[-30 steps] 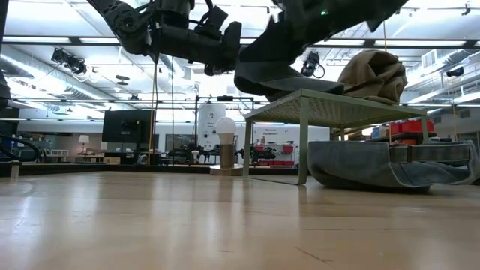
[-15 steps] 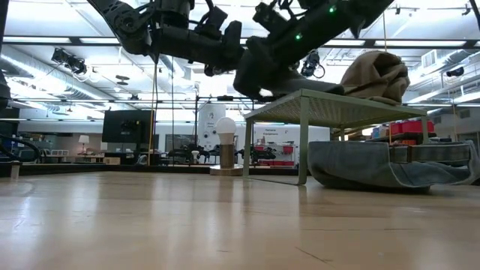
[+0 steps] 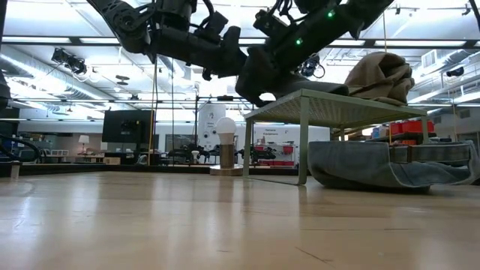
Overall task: Stack caps on shelf
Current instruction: Put the left black cup on the shelf
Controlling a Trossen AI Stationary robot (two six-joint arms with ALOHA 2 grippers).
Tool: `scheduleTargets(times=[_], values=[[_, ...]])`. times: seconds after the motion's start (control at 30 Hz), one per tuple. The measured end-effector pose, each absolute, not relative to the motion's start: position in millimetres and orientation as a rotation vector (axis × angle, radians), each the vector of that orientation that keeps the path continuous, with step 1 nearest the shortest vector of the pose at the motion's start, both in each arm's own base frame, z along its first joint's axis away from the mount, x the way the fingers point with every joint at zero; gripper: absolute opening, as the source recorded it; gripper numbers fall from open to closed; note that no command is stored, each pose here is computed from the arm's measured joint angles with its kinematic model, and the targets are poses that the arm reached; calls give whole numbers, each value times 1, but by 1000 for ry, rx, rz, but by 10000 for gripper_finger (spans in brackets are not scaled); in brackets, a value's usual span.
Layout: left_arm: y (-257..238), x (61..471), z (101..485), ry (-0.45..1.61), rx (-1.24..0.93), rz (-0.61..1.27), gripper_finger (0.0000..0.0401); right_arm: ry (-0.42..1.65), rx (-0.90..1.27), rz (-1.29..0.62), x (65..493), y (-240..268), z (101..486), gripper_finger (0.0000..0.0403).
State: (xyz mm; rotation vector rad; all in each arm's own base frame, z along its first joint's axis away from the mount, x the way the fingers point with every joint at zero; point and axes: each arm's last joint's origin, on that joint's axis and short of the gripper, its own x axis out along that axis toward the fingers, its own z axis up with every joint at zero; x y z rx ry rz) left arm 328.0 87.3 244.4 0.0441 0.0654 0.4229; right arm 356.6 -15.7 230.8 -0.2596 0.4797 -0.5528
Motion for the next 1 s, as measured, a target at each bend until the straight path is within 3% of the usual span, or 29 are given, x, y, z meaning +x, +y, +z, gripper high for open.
scheduleTargets(times=[0.17, 0.33, 0.63, 1.0], values=[[86, 322, 255, 56, 76, 423, 186, 519, -229, -579, 354, -23, 227, 0], [81, 311, 278, -20, 66, 419, 213, 539, -231, -588, 353, -27, 225, 0], [54, 299, 302, -93, 61, 341, 212, 557, -244, -643, 351, -33, 225, 0], [17, 303, 298, -39, -12, 219, 211, 555, -223, -568, 352, -31, 224, 27]])
